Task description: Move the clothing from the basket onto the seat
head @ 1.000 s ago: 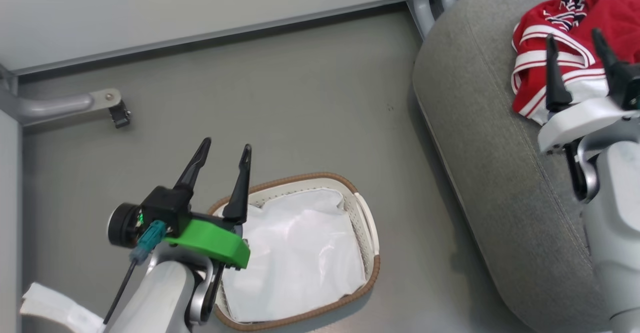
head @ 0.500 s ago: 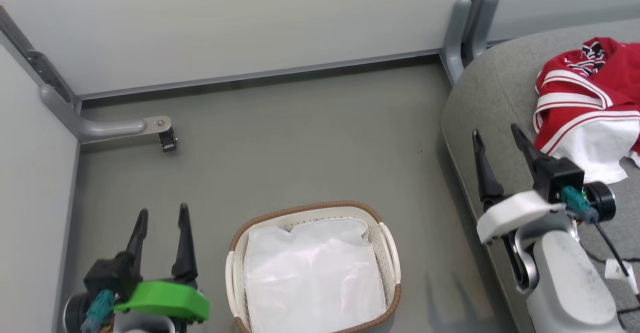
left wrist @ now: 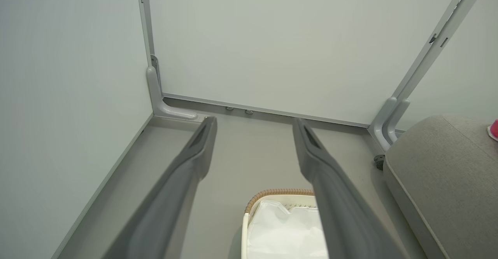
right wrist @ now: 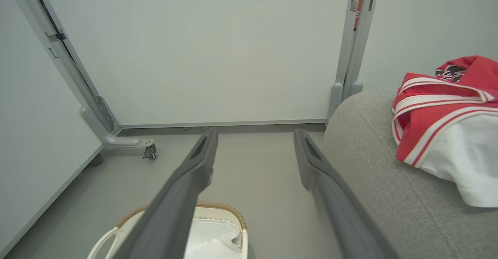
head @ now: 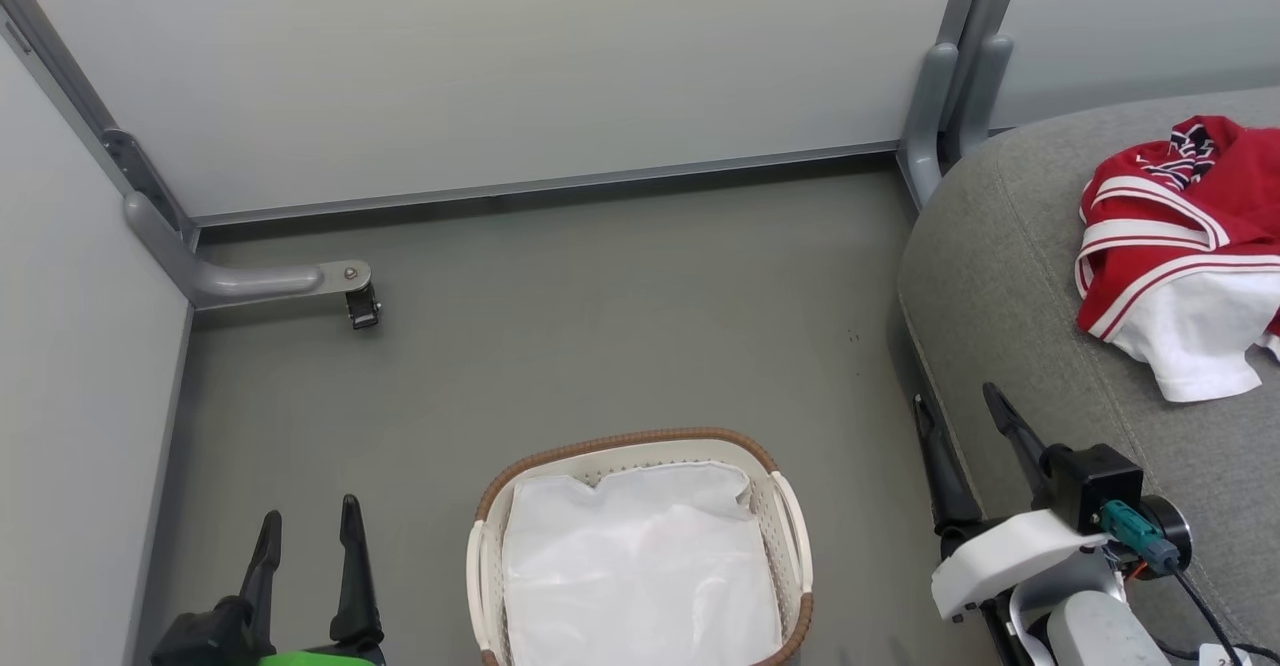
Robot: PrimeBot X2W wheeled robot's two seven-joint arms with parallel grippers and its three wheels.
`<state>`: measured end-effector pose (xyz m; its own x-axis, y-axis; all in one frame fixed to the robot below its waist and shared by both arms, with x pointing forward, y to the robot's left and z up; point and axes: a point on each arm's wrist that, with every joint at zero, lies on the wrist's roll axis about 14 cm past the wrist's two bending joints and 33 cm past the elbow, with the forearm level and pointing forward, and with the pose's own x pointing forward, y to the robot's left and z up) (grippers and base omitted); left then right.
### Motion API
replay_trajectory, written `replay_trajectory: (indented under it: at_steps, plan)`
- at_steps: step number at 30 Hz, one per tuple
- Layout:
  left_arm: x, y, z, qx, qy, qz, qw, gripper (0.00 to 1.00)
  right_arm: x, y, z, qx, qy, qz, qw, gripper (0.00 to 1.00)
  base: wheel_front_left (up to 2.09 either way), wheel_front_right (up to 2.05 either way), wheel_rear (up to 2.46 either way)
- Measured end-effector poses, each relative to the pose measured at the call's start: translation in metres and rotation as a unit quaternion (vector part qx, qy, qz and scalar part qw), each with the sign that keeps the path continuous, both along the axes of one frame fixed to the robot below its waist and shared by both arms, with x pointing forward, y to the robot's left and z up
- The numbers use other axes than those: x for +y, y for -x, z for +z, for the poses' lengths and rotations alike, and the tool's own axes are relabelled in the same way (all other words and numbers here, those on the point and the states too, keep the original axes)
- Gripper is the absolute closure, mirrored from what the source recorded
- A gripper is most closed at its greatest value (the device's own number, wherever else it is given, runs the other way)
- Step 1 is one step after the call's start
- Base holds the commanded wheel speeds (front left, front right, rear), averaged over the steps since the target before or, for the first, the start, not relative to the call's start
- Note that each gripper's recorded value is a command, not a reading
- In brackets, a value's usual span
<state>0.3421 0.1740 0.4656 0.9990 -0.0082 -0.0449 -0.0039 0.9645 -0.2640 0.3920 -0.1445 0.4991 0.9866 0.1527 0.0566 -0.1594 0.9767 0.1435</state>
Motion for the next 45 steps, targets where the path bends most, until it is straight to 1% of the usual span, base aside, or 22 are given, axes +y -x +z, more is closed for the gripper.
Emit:
replay_trajectory:
  at_steps: [7,12,27,29,30,36,45]
  plan:
    - [0.000,0.004,-0.006,0.009,-0.007,-0.001,1.000,0.00,0.009,0.009,-0.002,0.002,-0.002,0.014,1.000,0.00,0.00,0.00,0.00]
    - [-0.002,0.006,-0.010,0.015,-0.009,-0.003,1.000,0.00,0.009,0.010,0.002,-0.004,-0.001,0.014,1.000,0.00,0.00,0.00,0.00]
    - [-0.006,0.009,-0.018,0.027,-0.005,-0.009,1.000,0.00,0.011,0.013,0.000,0.000,0.000,0.016,1.000,0.00,0.00,0.00,0.00]
    - [-0.006,0.009,-0.019,0.029,0.002,-0.010,1.000,0.00,0.011,0.013,-0.001,0.001,0.000,0.016,1.000,0.00,0.00,0.00,0.00]
    - [-0.006,0.010,-0.020,0.030,0.003,-0.010,0.999,1.00,0.011,0.013,-0.002,0.002,0.000,0.016,1.000,1.00,0.00,0.00,0.00]
    - [-0.006,0.015,-0.035,0.057,0.009,-0.007,0.998,1.00,0.010,0.023,-0.025,0.040,-0.007,0.012,0.999,1.00,0.00,0.00,0.00]
    - [0.002,0.015,-0.039,0.074,0.081,0.018,0.994,1.00,-0.001,0.022,-0.027,0.061,-0.087,-0.013,0.994,1.00,0.00,0.00,0.00]
